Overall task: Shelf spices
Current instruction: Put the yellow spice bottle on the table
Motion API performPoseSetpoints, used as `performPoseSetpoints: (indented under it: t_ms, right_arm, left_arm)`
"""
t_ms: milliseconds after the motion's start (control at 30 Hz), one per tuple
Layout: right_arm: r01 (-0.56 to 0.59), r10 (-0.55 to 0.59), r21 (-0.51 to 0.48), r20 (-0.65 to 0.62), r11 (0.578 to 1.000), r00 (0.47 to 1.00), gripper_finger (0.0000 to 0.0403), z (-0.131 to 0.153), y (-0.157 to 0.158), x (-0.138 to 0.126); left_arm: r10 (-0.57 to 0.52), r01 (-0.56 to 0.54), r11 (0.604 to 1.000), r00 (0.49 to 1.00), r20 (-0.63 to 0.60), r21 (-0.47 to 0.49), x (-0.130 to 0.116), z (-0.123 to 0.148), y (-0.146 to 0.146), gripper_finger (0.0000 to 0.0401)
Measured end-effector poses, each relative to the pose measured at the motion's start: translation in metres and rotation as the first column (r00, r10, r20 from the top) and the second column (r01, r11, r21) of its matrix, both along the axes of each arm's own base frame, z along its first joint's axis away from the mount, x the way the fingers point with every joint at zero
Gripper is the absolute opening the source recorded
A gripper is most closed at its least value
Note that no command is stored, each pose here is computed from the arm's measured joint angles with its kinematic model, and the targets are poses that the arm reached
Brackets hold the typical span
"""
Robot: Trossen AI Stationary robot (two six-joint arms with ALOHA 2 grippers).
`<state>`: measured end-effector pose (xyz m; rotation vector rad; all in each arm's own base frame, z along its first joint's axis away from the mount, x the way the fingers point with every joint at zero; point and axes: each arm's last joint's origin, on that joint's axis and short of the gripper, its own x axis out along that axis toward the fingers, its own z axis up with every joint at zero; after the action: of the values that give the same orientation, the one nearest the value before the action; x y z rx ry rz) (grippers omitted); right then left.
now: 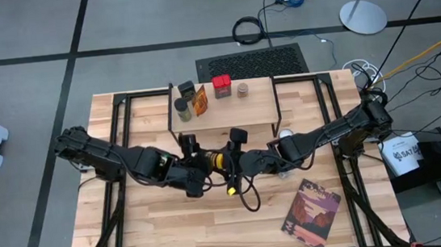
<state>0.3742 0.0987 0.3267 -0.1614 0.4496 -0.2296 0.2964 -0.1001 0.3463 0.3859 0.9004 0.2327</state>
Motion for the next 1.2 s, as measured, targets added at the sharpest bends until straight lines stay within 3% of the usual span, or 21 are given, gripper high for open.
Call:
performPoseSetpoints:
  t_ms: [300,500,733,967,1200]
  right_arm:
    - [-0.002,0.002,-0.007,-0.051,1.000,0.999,0.0208,0.000,-0.001,-0.007]
    - [-0.022,0.021,-0.010,-0.112,1.000,0.993,0.0208,0.010,0.003,-0.027]
    - [-0.166,0.173,0.049,-0.238,0.985,0.956,0.0209,0.018,0.009,-0.057]
    - [-0.396,0.396,0.093,-0.423,0.914,0.815,0.0210,0.016,0.021,-0.085]
    - [-0.576,0.517,0.088,-0.563,0.813,0.644,0.0210,0.009,0.035,-0.106]
  left_arm:
    - [-0.012,0.012,1.000,1.000,0.006,-0.014,-0.003,0.000,-0.009,0.0331]
    - [0.005,-0.005,0.999,1.000,-0.016,-0.032,-0.024,0.005,-0.017,0.0336]
    - [0.065,-0.064,0.998,0.995,0.070,-0.020,-0.047,0.021,-0.020,0.0337]
    - [0.094,-0.090,0.995,0.986,0.134,-0.040,-0.055,0.028,-0.023,0.0337]
    - [0.112,-0.105,0.993,0.983,0.145,-0.056,-0.055,0.028,-0.023,0.0337]
